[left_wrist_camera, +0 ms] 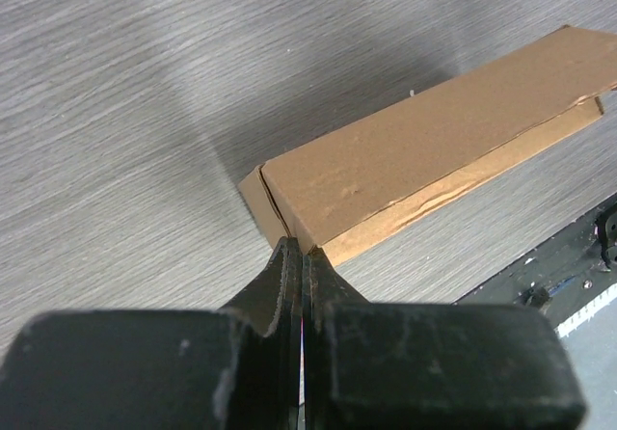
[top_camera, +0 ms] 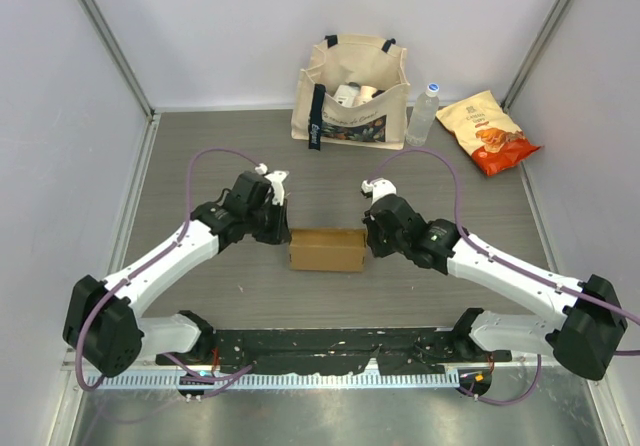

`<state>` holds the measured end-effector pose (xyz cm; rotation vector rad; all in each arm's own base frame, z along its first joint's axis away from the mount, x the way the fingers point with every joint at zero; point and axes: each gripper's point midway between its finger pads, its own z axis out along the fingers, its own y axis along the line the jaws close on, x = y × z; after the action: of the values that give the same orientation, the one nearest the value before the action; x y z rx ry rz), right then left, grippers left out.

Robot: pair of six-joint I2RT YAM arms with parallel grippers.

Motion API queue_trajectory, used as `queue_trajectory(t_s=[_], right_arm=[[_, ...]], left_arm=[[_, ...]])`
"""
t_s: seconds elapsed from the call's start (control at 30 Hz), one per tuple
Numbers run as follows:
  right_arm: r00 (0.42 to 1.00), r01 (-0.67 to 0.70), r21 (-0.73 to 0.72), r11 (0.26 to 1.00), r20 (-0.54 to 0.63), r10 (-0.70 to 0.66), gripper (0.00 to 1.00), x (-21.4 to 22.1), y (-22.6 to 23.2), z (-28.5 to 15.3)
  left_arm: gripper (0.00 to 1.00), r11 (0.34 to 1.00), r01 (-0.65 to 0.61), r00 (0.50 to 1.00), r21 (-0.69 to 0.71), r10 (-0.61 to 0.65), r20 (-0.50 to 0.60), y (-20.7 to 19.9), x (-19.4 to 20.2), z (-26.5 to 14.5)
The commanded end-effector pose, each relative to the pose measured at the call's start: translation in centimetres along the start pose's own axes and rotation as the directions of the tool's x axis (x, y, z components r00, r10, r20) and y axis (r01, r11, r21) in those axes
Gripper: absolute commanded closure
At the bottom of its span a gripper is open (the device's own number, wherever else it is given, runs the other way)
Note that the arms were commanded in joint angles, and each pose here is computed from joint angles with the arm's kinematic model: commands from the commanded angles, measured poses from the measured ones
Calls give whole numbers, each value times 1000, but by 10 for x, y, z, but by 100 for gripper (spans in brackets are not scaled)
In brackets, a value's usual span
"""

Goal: Fold the paper box

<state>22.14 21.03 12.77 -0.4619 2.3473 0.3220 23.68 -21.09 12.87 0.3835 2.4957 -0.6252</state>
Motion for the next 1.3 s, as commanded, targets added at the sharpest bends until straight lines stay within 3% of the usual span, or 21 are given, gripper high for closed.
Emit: queue_trajectory(t_s=[0.0,0.37,0.53,0.57,0.87,1.27], right_arm=[[993,-66,-38,997,94,70,99,-23,15,-1],[939,-297,-93,950,152,309,99,-32,22,-13],[962,-192,-24,981,196,192,96,-28,6,-8],[964,-176,-14,984,198,175,89,-26,4,-7],[941,-118,5,993,320,111,64,-31,-8,-1],[928,-23,-20,1000,371,29,61,-41,3,15]], left_arm=[[100,1000,15,995,21,-17,101,-7,-14,-5],[100,997,19,970,-72,0,245,3,-17,-10],[100,997,21,968,-70,-2,253,2,-19,-12],[100,997,20,968,-70,-2,249,2,-18,-12],[100,997,20,969,-68,-3,247,1,-16,-10],[100,997,10,974,-73,6,225,2,-12,-6]])
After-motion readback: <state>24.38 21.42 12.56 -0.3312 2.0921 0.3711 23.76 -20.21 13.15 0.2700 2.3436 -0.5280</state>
